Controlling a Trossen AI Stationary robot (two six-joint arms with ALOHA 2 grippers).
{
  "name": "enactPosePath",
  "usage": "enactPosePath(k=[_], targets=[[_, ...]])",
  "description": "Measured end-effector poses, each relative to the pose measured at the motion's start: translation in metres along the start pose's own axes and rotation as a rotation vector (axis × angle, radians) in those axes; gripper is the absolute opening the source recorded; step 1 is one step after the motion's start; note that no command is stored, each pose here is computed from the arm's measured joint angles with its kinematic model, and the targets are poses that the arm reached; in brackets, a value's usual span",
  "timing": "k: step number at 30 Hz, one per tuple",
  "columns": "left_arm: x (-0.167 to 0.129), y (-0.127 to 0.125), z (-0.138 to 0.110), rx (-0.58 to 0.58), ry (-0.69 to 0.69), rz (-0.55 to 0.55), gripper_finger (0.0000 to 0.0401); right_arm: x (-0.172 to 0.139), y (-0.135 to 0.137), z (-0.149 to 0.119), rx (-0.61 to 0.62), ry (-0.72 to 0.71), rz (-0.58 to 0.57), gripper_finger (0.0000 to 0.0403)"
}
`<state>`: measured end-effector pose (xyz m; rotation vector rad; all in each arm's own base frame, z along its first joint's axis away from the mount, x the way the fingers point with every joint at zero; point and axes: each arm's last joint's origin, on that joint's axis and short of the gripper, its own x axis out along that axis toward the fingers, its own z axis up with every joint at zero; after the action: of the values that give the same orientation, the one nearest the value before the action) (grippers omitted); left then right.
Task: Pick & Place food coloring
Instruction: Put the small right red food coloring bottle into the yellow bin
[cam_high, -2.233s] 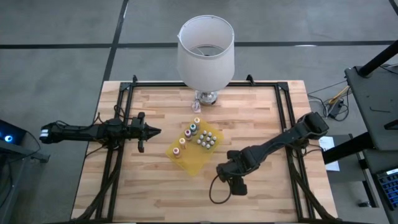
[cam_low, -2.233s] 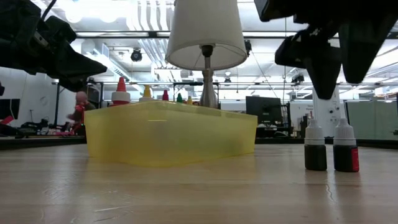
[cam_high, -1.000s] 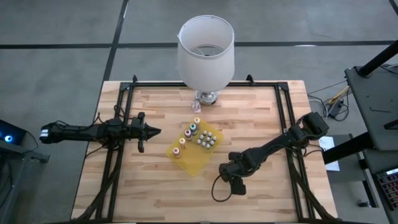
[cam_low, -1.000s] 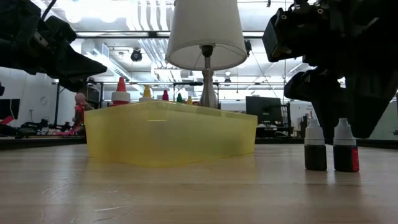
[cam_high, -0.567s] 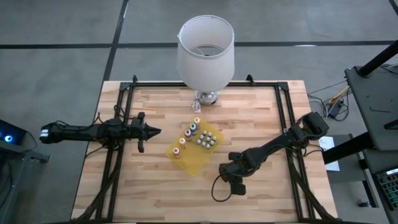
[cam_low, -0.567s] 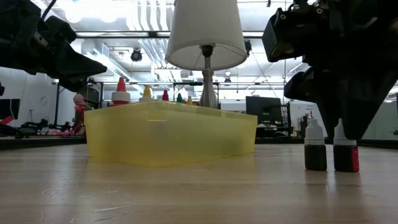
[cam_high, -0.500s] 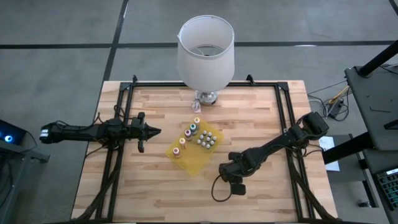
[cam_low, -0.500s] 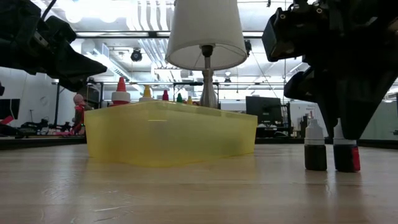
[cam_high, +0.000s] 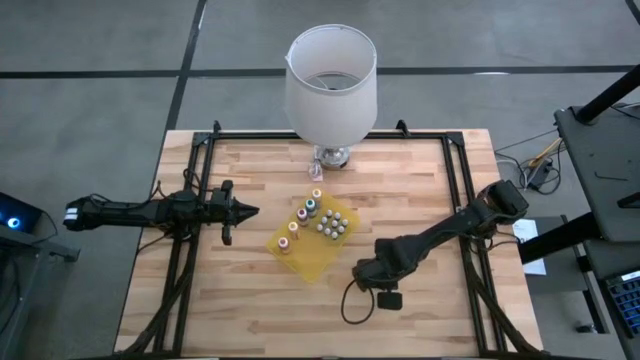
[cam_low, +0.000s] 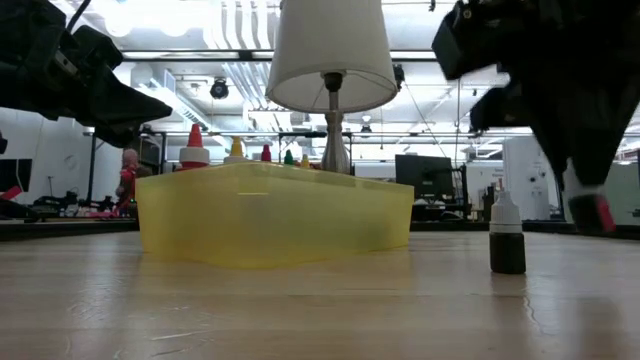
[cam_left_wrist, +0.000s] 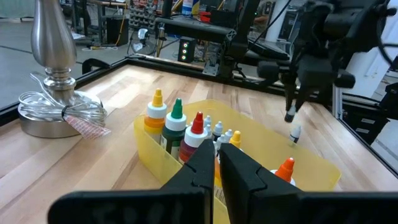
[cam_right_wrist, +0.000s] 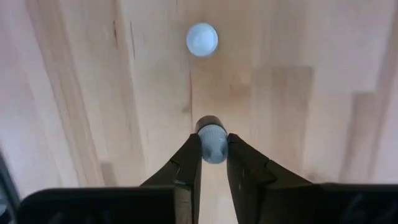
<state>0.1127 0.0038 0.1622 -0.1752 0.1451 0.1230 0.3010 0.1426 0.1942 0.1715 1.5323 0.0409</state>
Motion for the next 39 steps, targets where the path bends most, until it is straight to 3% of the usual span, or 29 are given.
enactPosePath(k=[4,16,32,39], targets=[[0.000,0.000,0.000,0.000,0.000,0.000,0.0000,-0.022,0.002,0.007,-0.011,0.002,-0.003,0.0046],[0.000,0.000,0.000,0.000,0.000,0.000,0.0000,-0.076,-0.012,0.048,0.068,-0.189,0.040,0.0049],[0.000,0.000,0.000,0.000,0.001,0.000,0.0000,-0.079,-0.034,0.106,0.112,-0.197,0.026,0.0049],[0.000,0.000,0.000,0.000,0.001,0.000,0.0000,-0.073,-0.039,0.136,0.077,-0.221,0.024,0.0050]])
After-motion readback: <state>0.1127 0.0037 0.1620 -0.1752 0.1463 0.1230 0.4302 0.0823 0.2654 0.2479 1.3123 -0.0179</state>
